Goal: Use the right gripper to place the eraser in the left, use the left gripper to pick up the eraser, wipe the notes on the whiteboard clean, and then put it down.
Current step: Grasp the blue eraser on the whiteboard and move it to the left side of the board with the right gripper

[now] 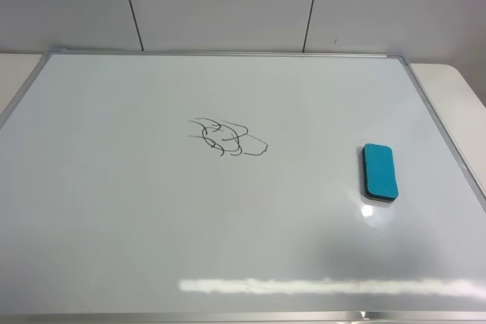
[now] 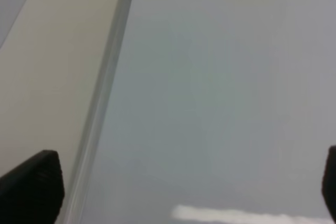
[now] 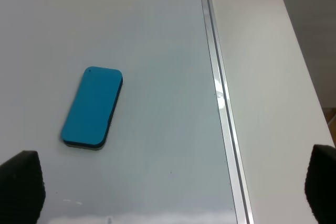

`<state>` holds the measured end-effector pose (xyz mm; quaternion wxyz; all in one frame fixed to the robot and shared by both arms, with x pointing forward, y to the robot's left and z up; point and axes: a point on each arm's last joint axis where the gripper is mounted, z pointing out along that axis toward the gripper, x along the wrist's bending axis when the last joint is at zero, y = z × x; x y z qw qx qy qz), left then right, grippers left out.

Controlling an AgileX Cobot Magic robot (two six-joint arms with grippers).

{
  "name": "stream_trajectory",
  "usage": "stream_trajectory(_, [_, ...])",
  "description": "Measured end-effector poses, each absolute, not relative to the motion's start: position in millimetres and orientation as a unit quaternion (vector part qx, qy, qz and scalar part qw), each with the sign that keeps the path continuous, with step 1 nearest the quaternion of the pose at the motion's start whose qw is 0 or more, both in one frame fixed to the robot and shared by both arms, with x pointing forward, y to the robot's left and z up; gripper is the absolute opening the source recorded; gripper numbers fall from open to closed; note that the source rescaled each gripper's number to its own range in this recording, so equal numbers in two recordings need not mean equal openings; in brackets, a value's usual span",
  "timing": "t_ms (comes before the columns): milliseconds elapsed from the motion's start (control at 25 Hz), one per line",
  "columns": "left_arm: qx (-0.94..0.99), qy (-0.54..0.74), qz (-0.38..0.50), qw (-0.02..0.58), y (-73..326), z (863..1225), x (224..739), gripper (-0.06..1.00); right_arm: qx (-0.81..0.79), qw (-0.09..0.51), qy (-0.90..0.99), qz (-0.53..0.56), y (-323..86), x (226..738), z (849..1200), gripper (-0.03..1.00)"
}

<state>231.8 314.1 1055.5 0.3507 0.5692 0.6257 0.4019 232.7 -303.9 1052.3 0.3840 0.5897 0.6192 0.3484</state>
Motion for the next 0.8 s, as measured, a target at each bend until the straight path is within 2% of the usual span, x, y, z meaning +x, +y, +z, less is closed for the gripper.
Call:
stream_trajectory(720, [0.569,0.626,0.402,0.351,314.1,1055.5,231.8,1.0,0.579,0.39,0.626,0.348,-303.5,232.2,1055.6,1.0])
stream_trajectory(800, [0.569,0.626,0.402,0.351,314.1,1055.5,231.8,1.0,0.586,0.353,0.64,0.35,-298.5,241.8,1058.5,1.0])
